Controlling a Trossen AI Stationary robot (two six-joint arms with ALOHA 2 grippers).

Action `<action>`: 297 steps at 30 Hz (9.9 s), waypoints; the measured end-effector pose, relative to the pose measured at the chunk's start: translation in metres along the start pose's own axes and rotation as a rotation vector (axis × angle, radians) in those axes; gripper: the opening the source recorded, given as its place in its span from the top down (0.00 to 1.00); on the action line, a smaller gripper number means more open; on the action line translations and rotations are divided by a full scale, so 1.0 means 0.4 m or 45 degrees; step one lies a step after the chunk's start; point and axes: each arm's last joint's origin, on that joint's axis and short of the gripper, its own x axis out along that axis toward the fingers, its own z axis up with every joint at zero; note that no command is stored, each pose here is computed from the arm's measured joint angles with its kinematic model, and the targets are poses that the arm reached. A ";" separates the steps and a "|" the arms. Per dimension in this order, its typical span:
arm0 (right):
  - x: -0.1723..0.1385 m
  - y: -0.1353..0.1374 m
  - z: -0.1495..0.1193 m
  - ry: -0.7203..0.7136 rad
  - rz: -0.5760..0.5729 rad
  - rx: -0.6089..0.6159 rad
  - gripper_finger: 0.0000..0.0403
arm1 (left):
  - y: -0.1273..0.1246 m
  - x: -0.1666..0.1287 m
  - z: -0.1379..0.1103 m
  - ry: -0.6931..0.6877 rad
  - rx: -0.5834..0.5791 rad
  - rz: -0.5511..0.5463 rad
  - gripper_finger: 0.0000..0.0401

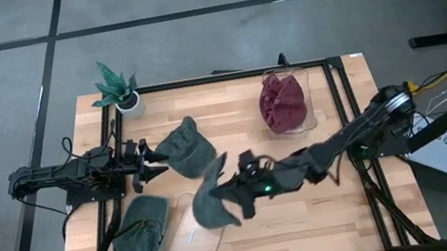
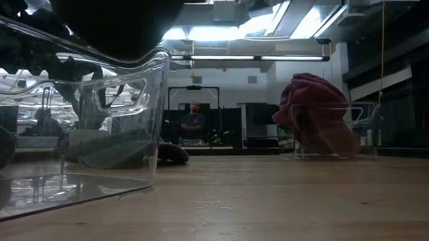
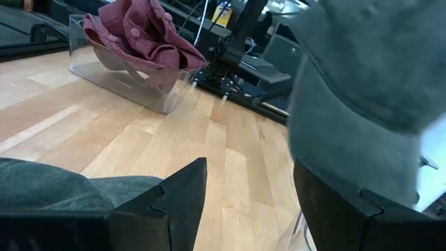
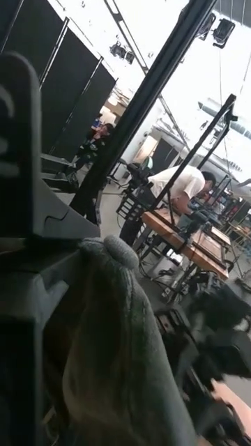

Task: Pick & Place hat
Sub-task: Put the top right black cap into the bottom transparent bin, then put the black cap into the bottom transparent bin

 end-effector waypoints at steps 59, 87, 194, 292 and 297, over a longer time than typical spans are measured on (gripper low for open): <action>0.155 -0.104 -0.180 0.784 -0.119 -0.154 0.58 | 0.000 0.000 0.000 0.000 0.000 0.000 0.48; 0.093 -0.154 -0.218 1.005 -0.498 -0.334 0.47 | 0.000 0.000 0.000 0.000 0.000 0.000 0.48; -0.085 -0.101 -0.167 1.375 -0.607 -1.330 0.91 | 0.000 0.000 0.000 0.000 0.000 0.000 0.48; -0.289 -0.161 0.124 0.789 -0.241 -1.285 0.91 | 0.000 0.000 0.000 0.000 0.000 0.000 0.48; -0.352 -0.219 0.116 0.512 -0.107 -1.141 0.91 | 0.000 0.000 0.000 0.000 0.000 0.000 0.48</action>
